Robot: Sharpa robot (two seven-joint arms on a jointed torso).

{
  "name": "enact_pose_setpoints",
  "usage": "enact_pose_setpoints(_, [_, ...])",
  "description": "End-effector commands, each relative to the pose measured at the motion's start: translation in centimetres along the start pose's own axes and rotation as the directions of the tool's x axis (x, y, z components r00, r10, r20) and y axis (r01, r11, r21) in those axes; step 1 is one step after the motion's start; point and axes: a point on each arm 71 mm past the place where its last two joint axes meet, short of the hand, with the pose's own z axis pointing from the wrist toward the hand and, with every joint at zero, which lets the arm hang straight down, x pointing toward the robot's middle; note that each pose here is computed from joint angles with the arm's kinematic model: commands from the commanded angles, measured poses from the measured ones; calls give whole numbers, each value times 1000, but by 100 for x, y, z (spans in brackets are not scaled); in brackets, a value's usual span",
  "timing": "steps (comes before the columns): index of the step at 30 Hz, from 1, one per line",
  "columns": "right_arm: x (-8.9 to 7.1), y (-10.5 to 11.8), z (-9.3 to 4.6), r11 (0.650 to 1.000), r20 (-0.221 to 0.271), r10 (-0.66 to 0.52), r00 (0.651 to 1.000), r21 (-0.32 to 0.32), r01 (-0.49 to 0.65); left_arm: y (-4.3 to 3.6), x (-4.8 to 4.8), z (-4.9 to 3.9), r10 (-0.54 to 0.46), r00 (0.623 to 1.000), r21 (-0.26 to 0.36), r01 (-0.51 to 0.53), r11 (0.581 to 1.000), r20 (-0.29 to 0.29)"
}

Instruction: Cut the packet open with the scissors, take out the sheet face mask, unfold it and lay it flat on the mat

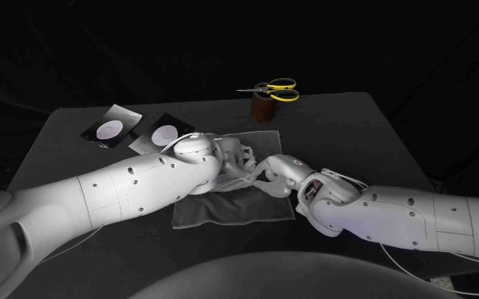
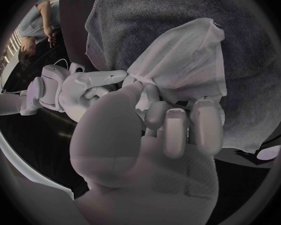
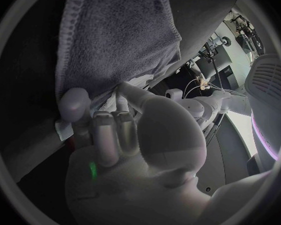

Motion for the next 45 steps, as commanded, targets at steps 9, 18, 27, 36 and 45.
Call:
enact_pose_setpoints(9, [87, -48, -27, 999, -57, -15, 998, 35, 17, -67, 84, 14, 76, 995, 7, -75, 997, -60])
enact_pose_setpoints(18, [88, -59, -26, 999, -60, -19, 998, 40, 22, -106, 112, -19, 47, 995, 43, -43, 998, -85])
enact_pose_setpoints(27, [90, -70, -23, 999, -64, -23, 998, 45, 26, -107, 115, -42, 3, 996, 60, 3, 998, -92])
enact_pose_setpoints(36, [92, -73, -23, 998, -67, -27, 997, 47, 30, -58, 91, -48, -35, 997, 53, 39, 998, -73])
enact_pose_setpoints(45, [96, -78, -23, 998, -71, -28, 997, 50, 32, 34, 13, -41, -62, 998, 46, 62, 997, 5])
